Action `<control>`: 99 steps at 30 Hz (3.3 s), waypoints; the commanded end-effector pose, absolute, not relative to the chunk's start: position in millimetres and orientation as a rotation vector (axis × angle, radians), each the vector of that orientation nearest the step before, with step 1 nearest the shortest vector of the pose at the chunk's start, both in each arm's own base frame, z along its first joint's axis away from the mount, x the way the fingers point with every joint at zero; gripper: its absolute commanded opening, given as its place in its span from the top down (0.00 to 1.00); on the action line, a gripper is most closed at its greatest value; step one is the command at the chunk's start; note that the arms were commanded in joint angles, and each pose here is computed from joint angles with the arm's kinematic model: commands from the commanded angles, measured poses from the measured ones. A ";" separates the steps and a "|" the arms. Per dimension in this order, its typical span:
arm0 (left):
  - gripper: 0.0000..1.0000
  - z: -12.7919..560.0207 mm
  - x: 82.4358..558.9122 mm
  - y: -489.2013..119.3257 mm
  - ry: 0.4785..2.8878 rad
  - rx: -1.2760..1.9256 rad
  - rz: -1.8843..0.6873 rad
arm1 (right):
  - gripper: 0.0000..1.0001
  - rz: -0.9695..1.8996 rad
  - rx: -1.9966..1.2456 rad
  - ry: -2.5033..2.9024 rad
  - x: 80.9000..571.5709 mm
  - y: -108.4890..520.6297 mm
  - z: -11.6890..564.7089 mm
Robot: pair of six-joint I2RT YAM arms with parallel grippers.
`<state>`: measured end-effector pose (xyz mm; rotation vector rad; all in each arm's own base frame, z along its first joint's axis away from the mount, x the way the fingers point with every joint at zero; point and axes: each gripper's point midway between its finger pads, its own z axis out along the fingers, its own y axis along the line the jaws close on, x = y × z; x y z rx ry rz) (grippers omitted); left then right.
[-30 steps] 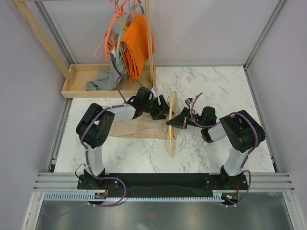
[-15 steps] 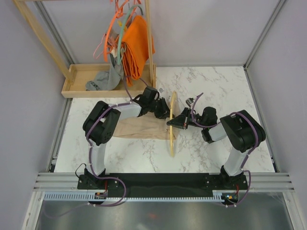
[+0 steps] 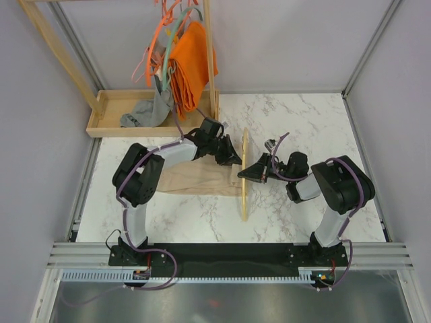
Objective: Place the trousers on the hanger
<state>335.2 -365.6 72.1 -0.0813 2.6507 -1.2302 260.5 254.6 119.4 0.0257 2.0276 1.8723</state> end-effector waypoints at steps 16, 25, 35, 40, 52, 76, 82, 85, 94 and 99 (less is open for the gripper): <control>0.98 196.6 332.0 -333.1 2.588 -0.065 -1.112 | 1.00 1.986 0.019 1.872 261.8 253.6 160.2; 0.98 220.4 330.0 -291.8 2.528 -0.087 -1.064 | 1.00 2.031 -0.080 1.859 255.0 263.9 167.3; 0.98 217.4 321.4 -246.5 2.546 -0.038 -0.996 | 1.00 2.088 -0.143 1.863 239.1 289.5 168.4; 0.98 198.5 311.5 -225.0 2.582 -0.059 -0.962 | 1.00 2.086 -0.122 1.874 240.2 289.5 163.4; 0.98 196.5 309.7 -162.4 2.603 -0.214 -0.771 | 1.00 2.098 -0.103 1.859 243.3 298.0 166.3; 0.98 98.0 295.3 -115.0 2.779 -0.393 -0.537 | 1.00 2.134 -0.123 1.856 237.9 307.0 175.9; 0.98 79.6 302.7 -116.4 2.799 -0.372 -0.534 | 1.00 2.169 -0.139 1.822 232.4 305.3 205.0; 0.98 74.5 304.9 -121.7 2.815 -0.356 -0.569 | 1.00 2.173 -0.165 1.811 228.5 304.1 223.9; 0.76 84.2 308.3 -145.0 2.805 -0.284 -0.705 | 1.00 2.015 -0.242 1.816 239.5 312.3 292.0; 0.86 104.8 303.6 -155.9 2.762 -0.275 -0.798 | 1.00 1.867 -0.099 1.816 264.5 310.4 321.6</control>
